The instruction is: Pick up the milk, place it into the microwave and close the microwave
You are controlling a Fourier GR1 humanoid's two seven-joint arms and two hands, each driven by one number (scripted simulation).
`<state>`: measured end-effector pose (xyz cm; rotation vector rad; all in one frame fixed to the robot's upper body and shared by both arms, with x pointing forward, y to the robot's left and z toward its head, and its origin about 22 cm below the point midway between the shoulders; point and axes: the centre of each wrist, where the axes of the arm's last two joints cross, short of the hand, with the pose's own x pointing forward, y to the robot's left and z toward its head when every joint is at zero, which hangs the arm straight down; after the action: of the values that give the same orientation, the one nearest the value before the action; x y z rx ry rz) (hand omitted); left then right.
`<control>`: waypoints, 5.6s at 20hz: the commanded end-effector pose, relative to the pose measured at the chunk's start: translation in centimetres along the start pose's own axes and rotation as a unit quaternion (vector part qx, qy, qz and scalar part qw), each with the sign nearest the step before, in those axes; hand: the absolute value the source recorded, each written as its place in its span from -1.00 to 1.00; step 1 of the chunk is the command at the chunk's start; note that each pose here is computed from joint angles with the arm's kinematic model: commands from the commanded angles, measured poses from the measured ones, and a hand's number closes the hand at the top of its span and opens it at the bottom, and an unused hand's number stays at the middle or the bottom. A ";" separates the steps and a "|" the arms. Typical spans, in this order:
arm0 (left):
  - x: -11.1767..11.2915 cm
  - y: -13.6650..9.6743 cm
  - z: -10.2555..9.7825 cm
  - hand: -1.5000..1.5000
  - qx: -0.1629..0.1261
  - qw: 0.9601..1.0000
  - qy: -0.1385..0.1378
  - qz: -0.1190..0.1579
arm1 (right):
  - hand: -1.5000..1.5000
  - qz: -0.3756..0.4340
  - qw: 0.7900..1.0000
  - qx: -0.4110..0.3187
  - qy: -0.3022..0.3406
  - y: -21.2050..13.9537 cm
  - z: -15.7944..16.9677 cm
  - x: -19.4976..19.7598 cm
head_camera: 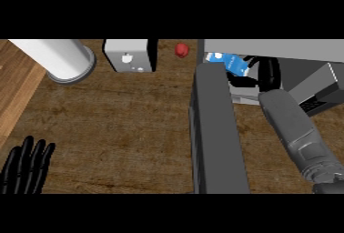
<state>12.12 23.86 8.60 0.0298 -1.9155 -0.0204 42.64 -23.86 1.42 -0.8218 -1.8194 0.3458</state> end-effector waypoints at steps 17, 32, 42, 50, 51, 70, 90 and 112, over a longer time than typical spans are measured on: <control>-0.1 -0.8 -0.3 -1.00 -0.007 1.000 0.002 -0.021 | -1.00 -0.004 0.999 0.048 -0.002 2.4 -0.5 2.6; 0.2 -1.3 1.5 -1.00 -0.019 1.000 0.011 -0.022 | -1.00 -0.001 1.000 -0.027 -0.003 -2.3 -2.2 0.1; 0.6 -2.3 1.3 -1.00 -0.013 1.000 0.011 -0.026 | -1.00 -0.087 0.996 0.010 -0.006 -3.1 -0.9 -1.8; -0.1 -2.6 1.2 -1.00 -0.018 0.999 0.012 -0.025 | -1.00 -0.151 0.988 0.022 0.011 -3.5 1.6 -4.5; 1.8 -2.4 0.6 -1.00 -0.011 1.000 0.002 -0.023 | -1.00 -0.158 0.987 0.027 0.018 -4.4 1.8 -5.3; 0.2 -3.6 2.2 -1.00 -0.019 0.999 0.028 -0.006 | -1.00 -0.288 0.947 0.115 0.083 -0.9 12.8 -9.9; -3.7 -7.3 -3.2 1.00 -0.185 0.981 0.049 0.020 | -1.00 -0.398 0.905 0.132 0.071 -3.5 26.7 -14.0; -8.9 -18.8 -6.8 1.00 -0.414 0.904 0.073 -0.072 | -1.00 -0.406 0.907 0.110 0.028 -13.2 30.3 -12.9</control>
<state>21.49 7.14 3.17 -0.4249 -1.6441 -0.7828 13.62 -36.99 -13.23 -0.0214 -1.7563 -0.0199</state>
